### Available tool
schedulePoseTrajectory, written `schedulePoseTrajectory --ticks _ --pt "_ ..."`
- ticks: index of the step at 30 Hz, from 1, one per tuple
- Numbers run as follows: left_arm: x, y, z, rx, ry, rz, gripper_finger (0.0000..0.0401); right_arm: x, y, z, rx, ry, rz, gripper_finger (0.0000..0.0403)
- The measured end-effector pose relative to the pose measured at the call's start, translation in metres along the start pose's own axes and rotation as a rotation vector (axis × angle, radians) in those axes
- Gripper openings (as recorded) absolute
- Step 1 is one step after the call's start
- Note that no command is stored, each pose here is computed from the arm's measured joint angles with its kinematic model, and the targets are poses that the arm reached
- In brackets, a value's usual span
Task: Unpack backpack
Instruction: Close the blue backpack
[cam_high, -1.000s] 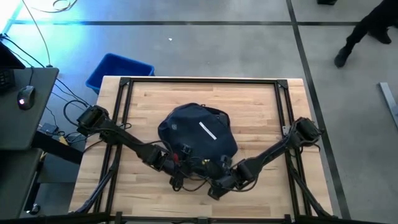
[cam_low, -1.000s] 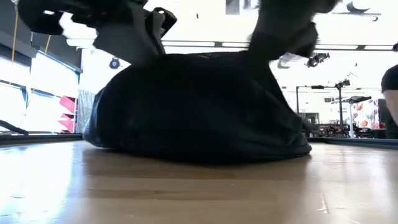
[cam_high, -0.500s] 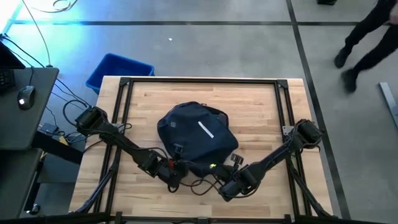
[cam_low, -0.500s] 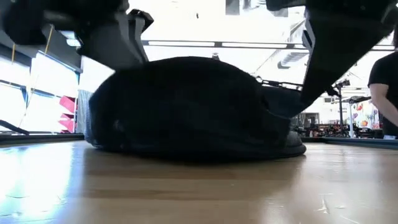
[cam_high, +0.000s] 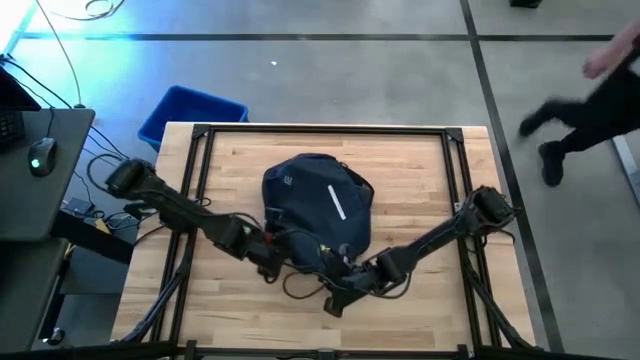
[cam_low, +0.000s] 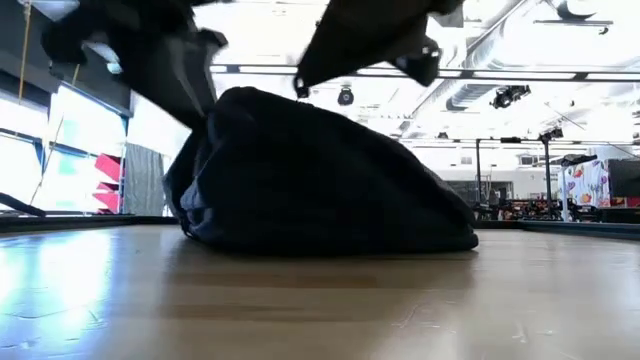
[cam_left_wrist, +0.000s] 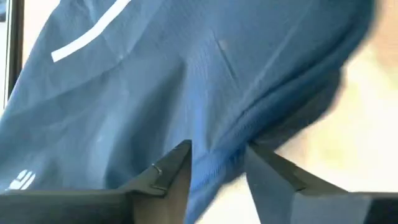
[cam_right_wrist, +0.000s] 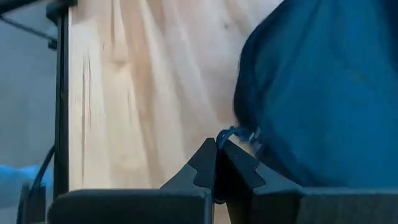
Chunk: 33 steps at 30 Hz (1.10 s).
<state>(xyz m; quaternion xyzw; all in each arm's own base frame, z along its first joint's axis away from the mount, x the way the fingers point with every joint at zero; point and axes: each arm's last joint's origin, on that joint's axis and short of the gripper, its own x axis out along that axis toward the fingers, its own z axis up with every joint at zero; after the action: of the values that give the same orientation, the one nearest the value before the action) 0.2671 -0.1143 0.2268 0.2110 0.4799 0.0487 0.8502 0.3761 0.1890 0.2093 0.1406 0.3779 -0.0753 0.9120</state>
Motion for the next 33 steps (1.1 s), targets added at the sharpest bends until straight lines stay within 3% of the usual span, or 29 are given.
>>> schedulePoseTrajectory --ticks 5,8,13,17,20,24,28,33 --pt "-0.031 -0.002 0.0 -0.114 -0.098 -0.127 0.0157 0.003 -0.004 0.01 -0.026 -0.046 0.021 0.0" --pt "-0.032 -0.016 0.006 -0.133 -0.159 -0.159 0.0163 0.003 -0.004 0.012 -0.039 -0.057 0.027 0.0" --pt "-0.004 -0.045 0.025 -0.157 -0.258 -0.131 0.0164 0.003 -0.004 0.011 -0.041 -0.048 0.036 0.0" --pt "0.021 -0.059 0.035 -0.086 -0.228 -0.015 0.0164 0.003 -0.002 0.01 -0.044 -0.028 0.06 0.0" --pt "0.033 -0.067 0.045 -0.046 -0.207 -0.019 0.0161 0.002 0.0 0.008 -0.033 -0.021 0.06 0.0" --pt "0.041 -0.074 0.052 0.0 -0.146 -0.014 0.0118 0.001 0.002 0.004 -0.041 -0.002 0.054 0.0" --pt "0.031 -0.075 0.061 0.009 -0.142 0.002 0.0023 -0.002 -0.001 -0.008 -0.024 0.067 -0.004 0.0" --pt "0.012 -0.076 0.063 0.012 -0.138 0.031 0.0005 -0.002 -0.014 -0.027 -0.005 0.169 -0.146 0.0"
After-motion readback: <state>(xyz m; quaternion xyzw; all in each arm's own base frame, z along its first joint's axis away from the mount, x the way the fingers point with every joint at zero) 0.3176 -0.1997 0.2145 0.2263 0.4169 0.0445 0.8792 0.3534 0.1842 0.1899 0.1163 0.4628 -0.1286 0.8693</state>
